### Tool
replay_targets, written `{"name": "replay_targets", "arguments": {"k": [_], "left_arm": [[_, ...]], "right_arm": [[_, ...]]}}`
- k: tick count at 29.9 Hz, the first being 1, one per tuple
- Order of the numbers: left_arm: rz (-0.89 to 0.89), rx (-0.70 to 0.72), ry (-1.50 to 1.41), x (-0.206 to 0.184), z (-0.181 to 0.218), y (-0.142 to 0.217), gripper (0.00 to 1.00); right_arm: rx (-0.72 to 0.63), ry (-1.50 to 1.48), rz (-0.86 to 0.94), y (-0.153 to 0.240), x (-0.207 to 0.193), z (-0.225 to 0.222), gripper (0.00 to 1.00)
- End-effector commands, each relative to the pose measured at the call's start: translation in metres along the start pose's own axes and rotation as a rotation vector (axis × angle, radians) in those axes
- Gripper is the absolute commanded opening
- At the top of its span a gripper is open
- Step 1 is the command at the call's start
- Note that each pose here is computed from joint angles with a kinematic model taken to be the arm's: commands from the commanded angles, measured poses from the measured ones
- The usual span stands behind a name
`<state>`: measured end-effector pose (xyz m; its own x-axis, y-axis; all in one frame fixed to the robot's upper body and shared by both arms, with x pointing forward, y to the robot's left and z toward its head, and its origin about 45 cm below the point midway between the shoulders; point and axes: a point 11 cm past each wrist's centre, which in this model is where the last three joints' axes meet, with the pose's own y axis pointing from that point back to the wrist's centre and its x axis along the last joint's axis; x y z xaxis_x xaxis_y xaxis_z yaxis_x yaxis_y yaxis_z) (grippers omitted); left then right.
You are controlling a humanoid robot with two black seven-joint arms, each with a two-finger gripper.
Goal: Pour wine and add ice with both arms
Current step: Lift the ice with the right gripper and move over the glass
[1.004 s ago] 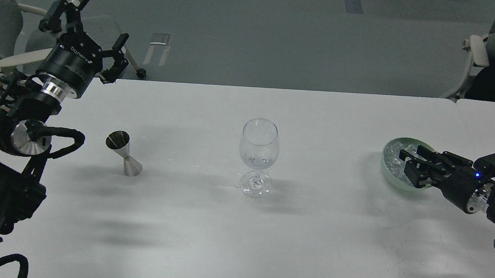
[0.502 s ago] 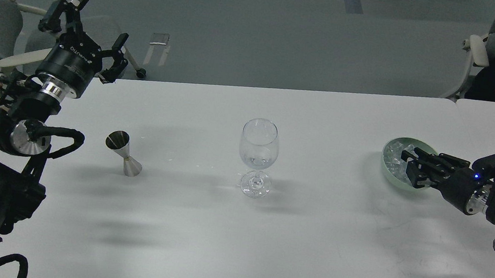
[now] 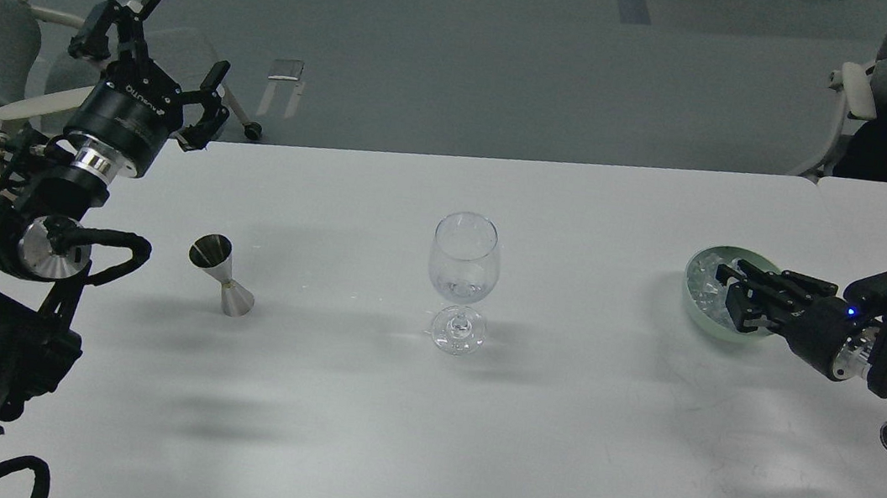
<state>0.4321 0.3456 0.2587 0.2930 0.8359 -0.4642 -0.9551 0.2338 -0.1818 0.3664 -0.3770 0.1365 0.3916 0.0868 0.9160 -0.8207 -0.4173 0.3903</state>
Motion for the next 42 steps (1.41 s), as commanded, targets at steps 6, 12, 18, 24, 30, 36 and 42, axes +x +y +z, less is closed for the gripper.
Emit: {"name": "replay_targets", "arguments": {"k": [6, 12, 18, 24, 30, 36, 42], "left_arm": [[-0.011, -0.007, 0.002, -0.005, 0.001, -0.002, 0.98], [-0.009, -0.004, 0.014, -0.007, -0.003, -0.002, 0.98], [-0.009, -0.002, 0.013, -0.008, -0.004, -0.002, 0.98], [-0.008, -0.002, 0.012, -0.007, -0.004, -0.002, 0.98], [-0.012, 0.002, 0.010, -0.009, -0.005, -0.002, 0.98], [-0.010, 0.002, 0.010, -0.008, -0.005, -0.002, 0.98], [-0.010, 0.004, 0.012, -0.008, -0.006, -0.002, 0.98]], "right_arm": [[0.074, 0.097, 0.108, 0.036, 0.075, -0.004, 0.00], [0.232, 0.104, 0.173, 0.043, 0.110, -0.054, 0.00], [0.346, 0.131, 0.200, 0.037, 0.140, -0.092, 0.00], [0.477, 0.148, 0.178, 0.010, 0.149, -0.137, 0.00], [0.623, 0.176, 0.136, -0.016, 0.145, -0.193, 0.00], [0.664, 0.185, 0.133, -0.034, 0.146, -0.214, 0.00], [0.671, 0.188, 0.119, -0.044, 0.146, -0.221, 0.00]]}}
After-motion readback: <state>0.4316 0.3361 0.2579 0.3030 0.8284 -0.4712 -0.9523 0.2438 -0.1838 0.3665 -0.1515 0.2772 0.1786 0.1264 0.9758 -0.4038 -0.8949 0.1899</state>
